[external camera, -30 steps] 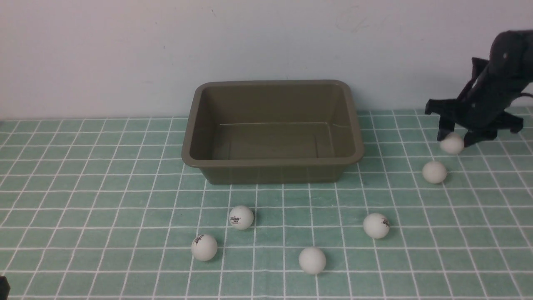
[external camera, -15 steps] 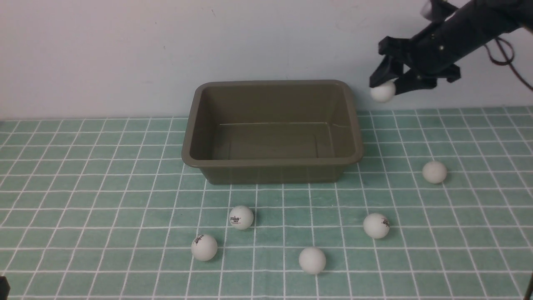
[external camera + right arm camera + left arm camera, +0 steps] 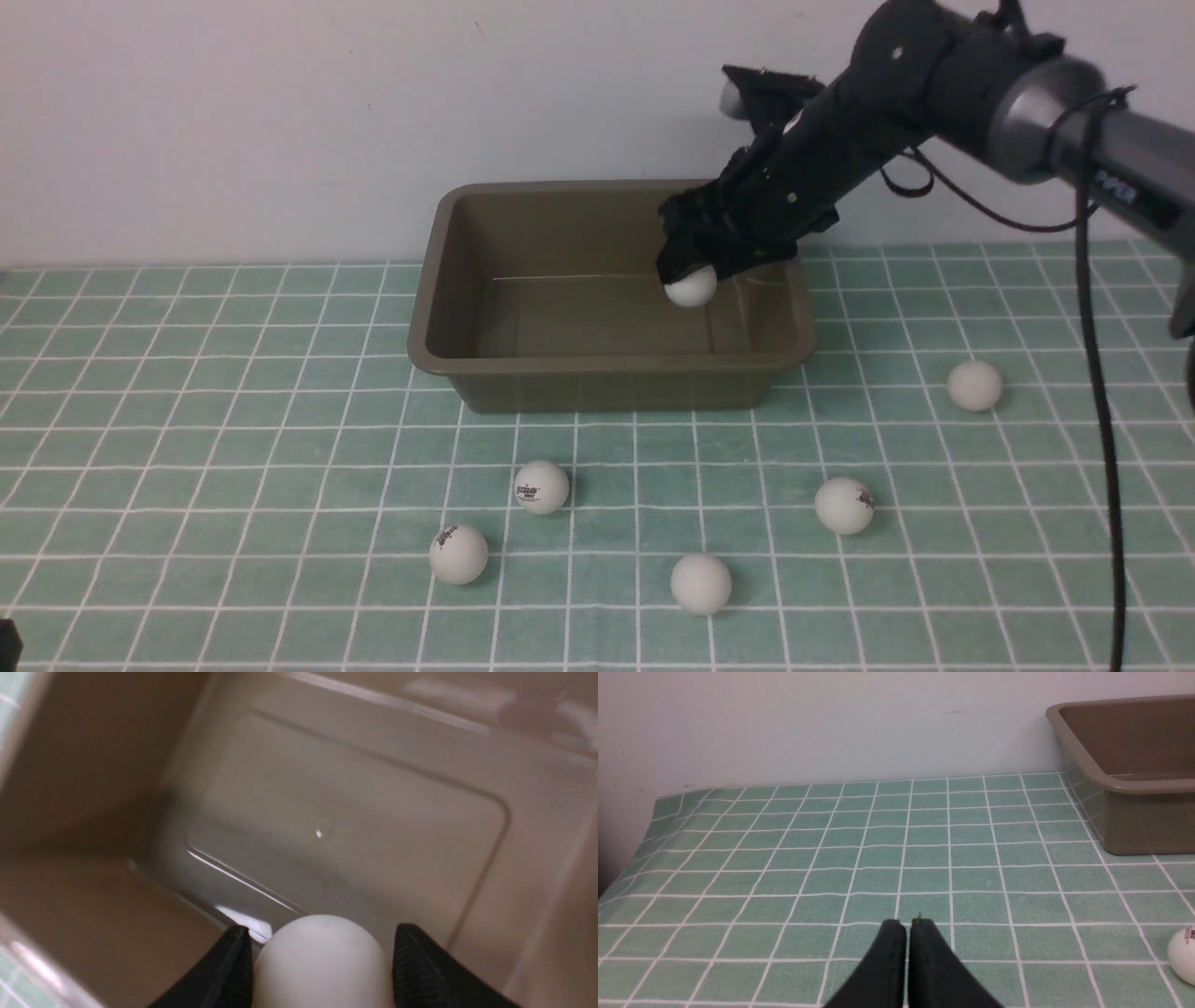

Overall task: Put the table tennis balls in the box on the green coffee tablecloth.
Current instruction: 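Release the ping pong ball into the bin and lift the gripper away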

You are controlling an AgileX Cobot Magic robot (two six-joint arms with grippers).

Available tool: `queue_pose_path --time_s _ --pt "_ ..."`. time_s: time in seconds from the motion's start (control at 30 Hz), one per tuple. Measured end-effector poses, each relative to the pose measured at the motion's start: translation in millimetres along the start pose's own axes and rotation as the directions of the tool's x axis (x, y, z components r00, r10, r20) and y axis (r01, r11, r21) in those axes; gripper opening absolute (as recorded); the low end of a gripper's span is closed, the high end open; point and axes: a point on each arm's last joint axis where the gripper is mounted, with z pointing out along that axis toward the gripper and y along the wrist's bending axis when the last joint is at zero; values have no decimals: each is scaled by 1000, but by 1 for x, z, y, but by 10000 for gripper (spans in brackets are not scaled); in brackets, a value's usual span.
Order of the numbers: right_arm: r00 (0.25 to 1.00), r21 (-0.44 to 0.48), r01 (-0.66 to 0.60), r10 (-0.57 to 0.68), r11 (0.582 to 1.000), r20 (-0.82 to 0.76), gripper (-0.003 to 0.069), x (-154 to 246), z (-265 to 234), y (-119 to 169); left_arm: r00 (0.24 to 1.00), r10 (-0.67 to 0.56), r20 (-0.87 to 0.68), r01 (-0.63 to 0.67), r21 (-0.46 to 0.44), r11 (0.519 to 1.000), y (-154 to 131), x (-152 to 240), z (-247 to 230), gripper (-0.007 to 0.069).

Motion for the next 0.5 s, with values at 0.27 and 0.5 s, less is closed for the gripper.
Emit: queue_pose_path --time_s 0.27,0.5 --pt "995 23 -5 7 1000 -100 353 20 55 -16 1000 0 0 0 0 1000 0 0 0 -4" --pt "997 22 23 -21 999 -75 362 18 55 -17 1000 0 0 0 0 1000 0 0 0 -4"
